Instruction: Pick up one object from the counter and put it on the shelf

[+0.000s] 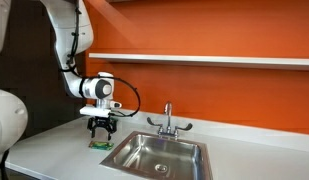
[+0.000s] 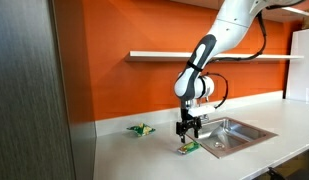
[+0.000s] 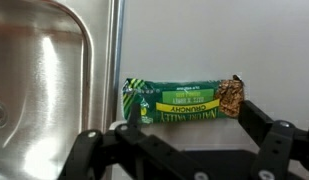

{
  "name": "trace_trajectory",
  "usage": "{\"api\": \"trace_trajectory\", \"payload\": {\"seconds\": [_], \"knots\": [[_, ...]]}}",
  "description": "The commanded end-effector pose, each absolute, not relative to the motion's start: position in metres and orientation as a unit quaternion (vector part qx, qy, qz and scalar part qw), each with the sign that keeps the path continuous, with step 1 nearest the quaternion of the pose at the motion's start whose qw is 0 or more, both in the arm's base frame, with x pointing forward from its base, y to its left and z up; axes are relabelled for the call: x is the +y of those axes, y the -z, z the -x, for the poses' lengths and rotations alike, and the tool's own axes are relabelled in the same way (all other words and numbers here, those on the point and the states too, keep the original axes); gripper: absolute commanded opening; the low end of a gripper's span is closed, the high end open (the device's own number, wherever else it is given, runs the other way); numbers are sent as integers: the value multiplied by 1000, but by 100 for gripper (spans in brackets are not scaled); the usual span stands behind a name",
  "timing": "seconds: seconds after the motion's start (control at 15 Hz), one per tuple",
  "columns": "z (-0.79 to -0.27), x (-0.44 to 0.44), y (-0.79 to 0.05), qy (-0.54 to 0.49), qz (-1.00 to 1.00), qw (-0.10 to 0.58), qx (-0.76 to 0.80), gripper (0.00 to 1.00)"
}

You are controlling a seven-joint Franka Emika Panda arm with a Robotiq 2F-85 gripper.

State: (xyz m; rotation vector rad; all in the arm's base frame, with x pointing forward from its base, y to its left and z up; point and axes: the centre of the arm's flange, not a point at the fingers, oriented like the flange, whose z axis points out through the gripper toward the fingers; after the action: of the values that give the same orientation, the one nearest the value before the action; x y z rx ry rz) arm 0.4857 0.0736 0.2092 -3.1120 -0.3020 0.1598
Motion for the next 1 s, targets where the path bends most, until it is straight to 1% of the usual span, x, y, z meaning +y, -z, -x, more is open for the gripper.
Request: {"api": "trace_trajectory", "payload": {"seconds": [0.0, 0.4, 0.6, 0.93], "knots": [[-485, 74, -208, -52, 994, 5, -96, 100], [-485, 74, -208, -52, 994, 5, -96, 100], [-480, 74, -214, -42, 998, -7, -55, 100], [-476, 82, -212, -50, 998, -7, 27, 100]]}}
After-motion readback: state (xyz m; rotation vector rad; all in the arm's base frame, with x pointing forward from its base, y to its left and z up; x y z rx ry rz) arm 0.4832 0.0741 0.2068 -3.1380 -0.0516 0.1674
